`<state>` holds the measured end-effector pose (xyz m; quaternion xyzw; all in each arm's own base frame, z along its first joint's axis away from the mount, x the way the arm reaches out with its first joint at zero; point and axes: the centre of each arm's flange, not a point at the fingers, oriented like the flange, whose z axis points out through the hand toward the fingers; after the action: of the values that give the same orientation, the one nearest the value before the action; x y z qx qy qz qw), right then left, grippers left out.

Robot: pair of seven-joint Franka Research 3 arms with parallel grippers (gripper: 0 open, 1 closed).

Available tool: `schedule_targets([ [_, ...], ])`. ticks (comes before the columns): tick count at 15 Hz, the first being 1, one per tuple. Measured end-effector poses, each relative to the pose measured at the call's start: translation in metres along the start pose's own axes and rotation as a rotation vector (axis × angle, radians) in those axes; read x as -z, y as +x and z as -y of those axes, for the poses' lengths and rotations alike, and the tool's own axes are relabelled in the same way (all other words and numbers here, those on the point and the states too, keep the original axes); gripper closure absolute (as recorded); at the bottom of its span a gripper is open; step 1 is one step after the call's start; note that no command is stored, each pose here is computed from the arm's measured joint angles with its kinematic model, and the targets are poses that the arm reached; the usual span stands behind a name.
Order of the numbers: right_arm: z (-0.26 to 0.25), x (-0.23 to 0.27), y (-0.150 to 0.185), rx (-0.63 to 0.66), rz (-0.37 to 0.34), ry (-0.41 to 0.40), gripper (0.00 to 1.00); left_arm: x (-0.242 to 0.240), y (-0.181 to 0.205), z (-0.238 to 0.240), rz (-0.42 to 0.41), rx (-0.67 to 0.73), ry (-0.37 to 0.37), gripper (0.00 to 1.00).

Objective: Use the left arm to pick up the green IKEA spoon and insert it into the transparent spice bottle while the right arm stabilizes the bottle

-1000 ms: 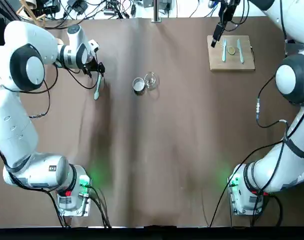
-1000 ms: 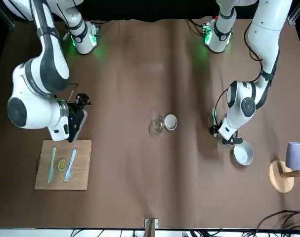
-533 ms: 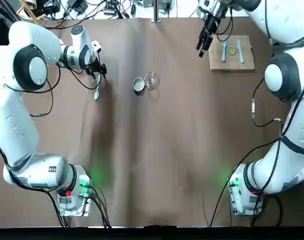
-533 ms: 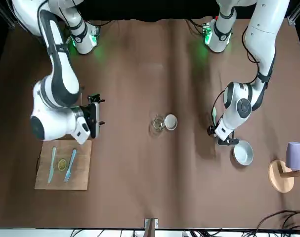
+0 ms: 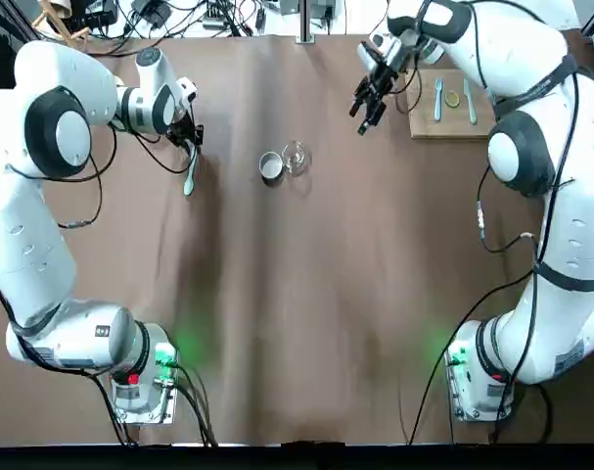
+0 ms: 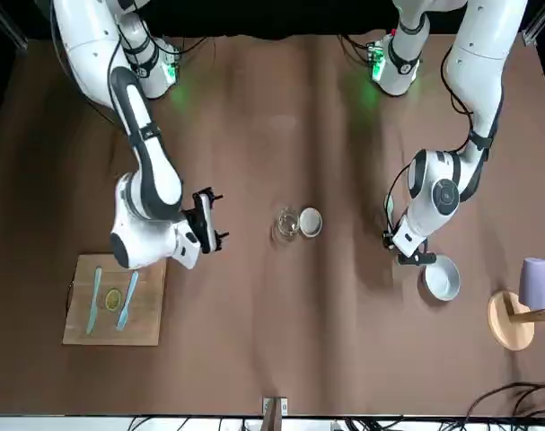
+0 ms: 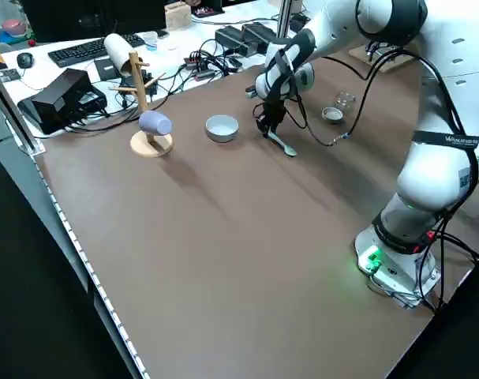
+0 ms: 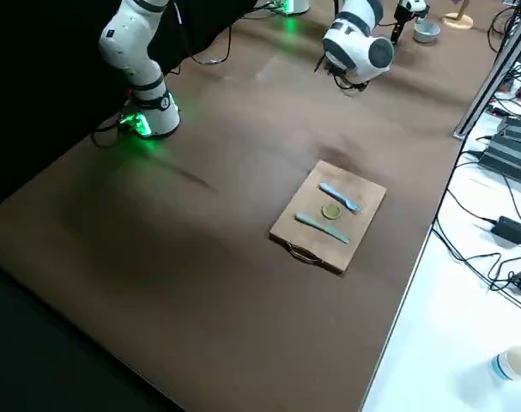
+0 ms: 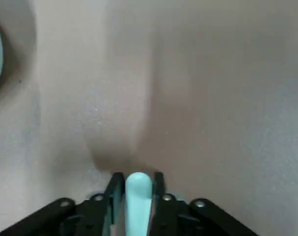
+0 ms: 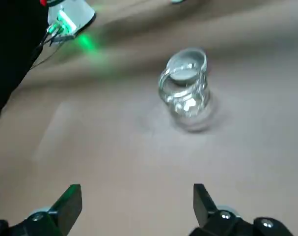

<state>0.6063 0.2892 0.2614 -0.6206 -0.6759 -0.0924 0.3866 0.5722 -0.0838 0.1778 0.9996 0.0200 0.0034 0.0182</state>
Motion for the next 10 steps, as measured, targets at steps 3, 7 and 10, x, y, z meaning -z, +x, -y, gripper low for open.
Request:
schedule_targets([
  [3, 0.003, -0.042, 0.0, 0.176, -0.136, -0.047, 0.0, 0.0, 0.0, 0.001, 0.001, 0.001, 0.001, 0.75],
  [7, 0.001, -0.089, -0.034, 0.276, -0.282, -0.113, 0.0, 0.002, 0.002, 0.0, -0.006, 0.0, -0.001, 0.75],
  [10, 0.001, -0.103, -0.053, 0.252, -0.337, -0.161, 0.0, 0.017, 0.01, -0.002, -0.036, 0.0, -0.005, 0.75],
])
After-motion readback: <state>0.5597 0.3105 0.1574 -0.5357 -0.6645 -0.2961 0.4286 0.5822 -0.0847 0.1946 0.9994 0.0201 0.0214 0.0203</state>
